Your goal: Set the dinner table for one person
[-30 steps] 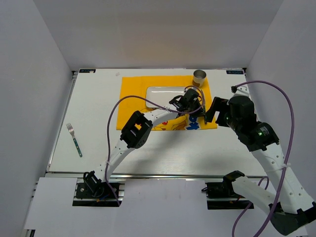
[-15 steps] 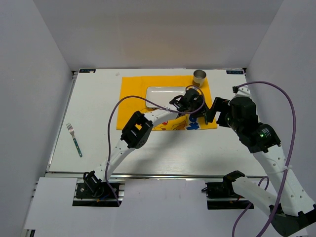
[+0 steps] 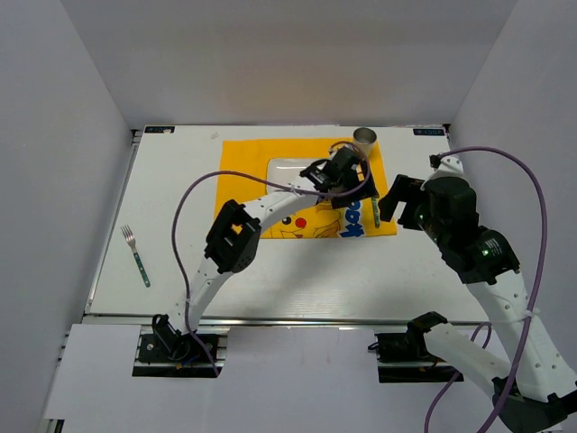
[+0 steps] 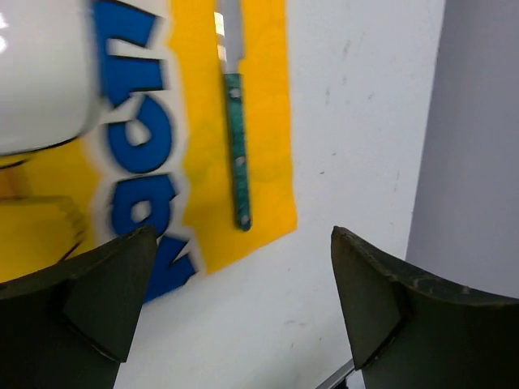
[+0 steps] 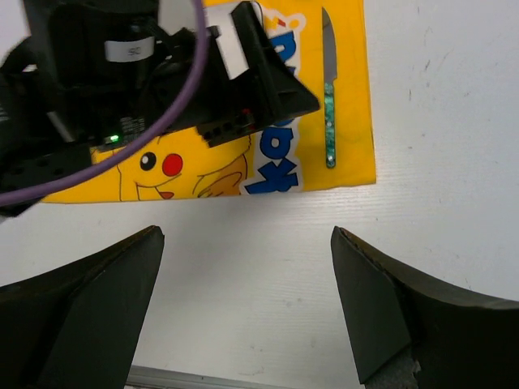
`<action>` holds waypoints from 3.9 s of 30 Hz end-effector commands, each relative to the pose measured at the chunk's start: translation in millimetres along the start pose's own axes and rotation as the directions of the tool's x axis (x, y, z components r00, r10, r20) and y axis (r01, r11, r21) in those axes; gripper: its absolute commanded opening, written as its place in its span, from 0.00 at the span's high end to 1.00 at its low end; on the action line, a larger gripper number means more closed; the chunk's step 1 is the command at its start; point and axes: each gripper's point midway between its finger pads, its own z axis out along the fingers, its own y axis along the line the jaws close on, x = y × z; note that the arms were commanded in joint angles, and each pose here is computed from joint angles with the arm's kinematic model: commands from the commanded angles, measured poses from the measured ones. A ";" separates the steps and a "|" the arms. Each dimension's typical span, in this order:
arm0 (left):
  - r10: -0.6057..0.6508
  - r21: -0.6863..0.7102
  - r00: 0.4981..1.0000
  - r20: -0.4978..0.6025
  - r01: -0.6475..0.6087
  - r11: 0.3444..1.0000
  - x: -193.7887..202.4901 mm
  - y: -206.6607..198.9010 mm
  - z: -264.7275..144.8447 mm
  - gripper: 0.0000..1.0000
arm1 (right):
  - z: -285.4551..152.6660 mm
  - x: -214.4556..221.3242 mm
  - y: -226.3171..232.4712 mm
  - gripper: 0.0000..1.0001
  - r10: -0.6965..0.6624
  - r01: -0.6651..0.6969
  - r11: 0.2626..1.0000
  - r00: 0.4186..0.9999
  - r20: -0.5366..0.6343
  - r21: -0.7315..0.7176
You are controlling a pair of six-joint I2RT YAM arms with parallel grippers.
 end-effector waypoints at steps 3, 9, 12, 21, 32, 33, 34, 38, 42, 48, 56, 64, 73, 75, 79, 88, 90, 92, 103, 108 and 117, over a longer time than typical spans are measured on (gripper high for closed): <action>-0.023 -0.441 0.964 0.265 0.143 0.886 -101.9 95.8 -148.5 0.02 | -4.4 -26.2 19.7 0.11 -0.019 0.028 0.994 0.996 0.093 -0.102; -0.343 -0.641 0.864 0.369 0.504 0.579 -98.8 338.2 -292.3 0.02 | 20.0 3.1 40.7 0.11 -0.030 0.034 0.974 0.999 0.025 -0.224; -0.337 -0.645 0.802 0.493 0.597 0.478 -92.0 387.9 -374.2 0.02 | 32.9 15.5 49.2 0.11 -0.026 0.023 0.963 1.000 -0.008 -0.270; -0.403 -0.701 0.730 0.552 0.668 0.249 -50.4 476.8 -472.0 0.02 | 52.1 38.3 75.8 0.11 -0.019 -0.010 0.913 0.998 -0.066 -0.409; -0.455 -0.692 0.702 0.548 0.686 0.226 -29.3 513.1 -453.8 0.03 | 64.0 41.9 92.2 0.11 -0.044 0.000 0.876 0.996 -0.079 -0.483; -0.464 -0.704 0.703 0.539 0.678 0.210 -27.8 519.0 -451.1 0.03 | 64.0 42.6 93.0 0.11 -0.044 -0.003 0.873 0.995 -0.087 -0.488; -0.468 -0.708 0.703 0.535 0.676 0.206 -28.1 521.5 -449.6 0.04 | 63.1 42.0 94.0 0.11 -0.044 -0.005 0.871 0.995 -0.088 -0.492; -0.495 -0.729 0.698 0.517 0.663 0.173 -17.8 534.8 -442.8 0.12 | 60.3 36.9 93.0 0.11 -0.041 0.004 0.874 0.997 -0.067 -0.485; -0.538 -0.727 0.678 0.501 0.667 0.163 -3.1 545.6 -427.9 0.24 | 55.2 26.9 92.1 0.11 -0.026 0.002 0.881 0.999 -0.043 -0.474; -0.579 -0.734 0.673 0.461 0.655 0.177 2.2 551.1 -414.4 0.99 | 47.3 12.4 90.3 0.11 0.004 -0.008 0.892 1.000 -0.010 -0.452; -0.497 -0.594 0.813 0.303 0.570 0.569 -52.5 500.9 -378.7 1.00 | 34.0 -4.2 86.3 0.11 0.035 -0.017 0.902 0.999 0.034 -0.430; -0.213 -0.549 0.969 0.121 0.244 0.799 -97.4 412.5 -339.5 1.00 | 35.7 -2.7 78.0 0.11 0.034 -0.019 0.920 0.999 0.032 -0.391; 0.072 -0.563 0.987 -0.144 -0.141 0.814 -133.4 321.8 -259.9 1.00 | 32.8 2.3 59.7 0.11 -0.020 0.026 0.951 1.000 0.023 -0.308; 0.076 -0.567 0.981 -0.181 -0.167 0.806 -141.4 318.9 -245.5 1.00 | 29.1 3.3 58.6 0.11 -0.027 0.033 0.951 0.999 0.022 -0.308; 0.107 -0.590 0.960 -0.258 -0.244 0.770 -140.0 320.6 -219.4 1.00 | 25.0 2.7 44.9 0.11 -0.038 0.044 0.968 0.999 0.029 -0.246; 0.118 -0.570 0.954 -0.276 -0.261 0.779 -134.4 324.6 -194.0 1.00 | 20.2 7.7 37.5 0.11 -0.049 0.054 0.973 0.998 0.027 -0.225; 0.121 -0.557 0.950 -0.289 -0.269 0.786 -130.1 321.7 -189.0 1.00 | 21.5 9.4 38.1 0.11 -0.052 0.055 0.972 0.998 0.020 -0.227; 0.123 -0.554 0.950 -0.286 -0.269 0.788 -130.2 322.1 -187.2 1.00 | 22.1 10.1 38.4 0.11 -0.053 0.055 0.972 0.998 0.018 -0.227; 0.118 -0.552 0.955 -0.273 -0.256 0.794 -128.9 318.3 -182.8 1.00 | 25.6 13.3 39.4 0.11 -0.049 0.049 0.972 0.999 0.006 -0.231; 0.100 -0.554 0.954 -0.281 -0.247 0.795 -122.9 321.7 -180.7 1.00 | 26.2 14.8 39.9 0.11 -0.050 0.049 0.971 0.999 0.003 -0.235; 0.074 -0.582 0.955 -0.286 -0.235 0.779 -116.1 328.5 -183.3 0.80 | 24.1 11.9 41.7 0.11 -0.049 0.050 0.969 0.999 0.009 -0.244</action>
